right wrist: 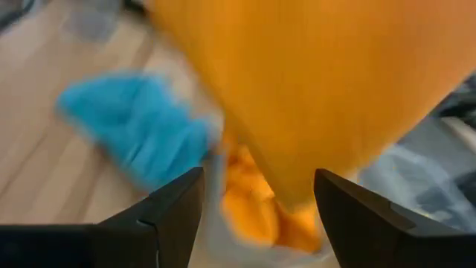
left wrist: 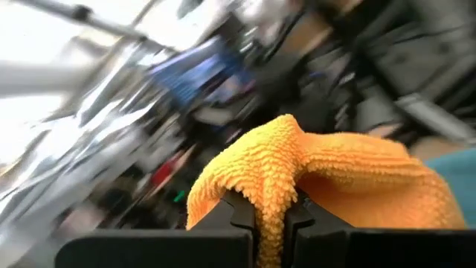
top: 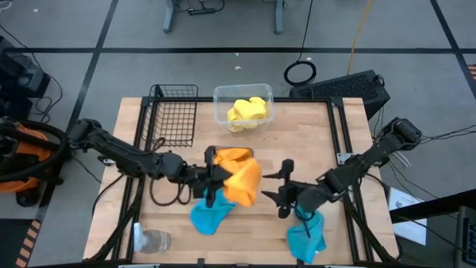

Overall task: Sort microfiber towel by color & place in baskets
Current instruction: Put the orange microfiber cloth into the gray bin

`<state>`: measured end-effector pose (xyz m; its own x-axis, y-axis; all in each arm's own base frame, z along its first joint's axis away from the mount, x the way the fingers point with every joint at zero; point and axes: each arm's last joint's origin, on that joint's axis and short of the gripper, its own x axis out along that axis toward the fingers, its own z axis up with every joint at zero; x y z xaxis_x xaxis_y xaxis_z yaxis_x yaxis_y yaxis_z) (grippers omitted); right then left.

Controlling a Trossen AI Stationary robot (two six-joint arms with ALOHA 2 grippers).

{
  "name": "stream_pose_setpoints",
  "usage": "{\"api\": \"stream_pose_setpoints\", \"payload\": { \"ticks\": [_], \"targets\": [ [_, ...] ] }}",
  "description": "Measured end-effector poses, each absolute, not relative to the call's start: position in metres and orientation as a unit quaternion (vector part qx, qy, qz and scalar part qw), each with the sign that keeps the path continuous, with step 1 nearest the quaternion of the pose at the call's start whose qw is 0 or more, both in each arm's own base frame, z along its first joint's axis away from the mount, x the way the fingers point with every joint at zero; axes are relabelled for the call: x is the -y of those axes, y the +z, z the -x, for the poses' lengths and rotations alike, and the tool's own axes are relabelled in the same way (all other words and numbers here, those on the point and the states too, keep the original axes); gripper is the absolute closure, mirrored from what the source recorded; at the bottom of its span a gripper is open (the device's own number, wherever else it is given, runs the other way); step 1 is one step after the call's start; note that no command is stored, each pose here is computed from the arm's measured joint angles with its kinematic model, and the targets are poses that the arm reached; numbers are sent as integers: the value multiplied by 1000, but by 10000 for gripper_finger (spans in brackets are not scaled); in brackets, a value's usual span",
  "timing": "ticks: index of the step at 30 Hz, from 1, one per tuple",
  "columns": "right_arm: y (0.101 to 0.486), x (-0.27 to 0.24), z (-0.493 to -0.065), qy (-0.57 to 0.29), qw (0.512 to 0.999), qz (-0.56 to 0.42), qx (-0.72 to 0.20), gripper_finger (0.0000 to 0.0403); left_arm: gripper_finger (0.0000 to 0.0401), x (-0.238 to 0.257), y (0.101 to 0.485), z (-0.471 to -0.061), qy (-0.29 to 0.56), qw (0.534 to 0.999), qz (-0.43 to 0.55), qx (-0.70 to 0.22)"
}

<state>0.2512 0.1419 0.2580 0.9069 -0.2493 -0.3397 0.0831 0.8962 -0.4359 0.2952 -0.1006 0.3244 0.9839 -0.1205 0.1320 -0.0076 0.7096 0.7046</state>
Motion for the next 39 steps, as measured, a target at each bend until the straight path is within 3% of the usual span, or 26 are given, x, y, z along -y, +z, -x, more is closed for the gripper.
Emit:
{"api": "stream_pose_setpoints", "payload": {
  "ticks": [4, 11, 19, 32, 39],
  "targets": [
    [243, -143, -251, -34, 942, 225, -248, 156, 391, 101, 325, -288, -97, 907, -400, 82],
    [252, -132, -261, -73, 955, 198, -210, 156, 391, 98, 320, -285, -183, 892, -406, 71],
    [264, -129, -286, 57, 981, 144, -116, 151, 392, 85, 318, -289, -170, 902, -393, 51],
    [239, -111, -329, 82, 993, 67, -47, 75, 392, 78, 318, -291, -149, 906, -395, 43],
    [227, -99, -342, 79, 996, 3, -44, 81, 392, 72, 318, -293, -135, 907, -397, 37]
  ]
}}
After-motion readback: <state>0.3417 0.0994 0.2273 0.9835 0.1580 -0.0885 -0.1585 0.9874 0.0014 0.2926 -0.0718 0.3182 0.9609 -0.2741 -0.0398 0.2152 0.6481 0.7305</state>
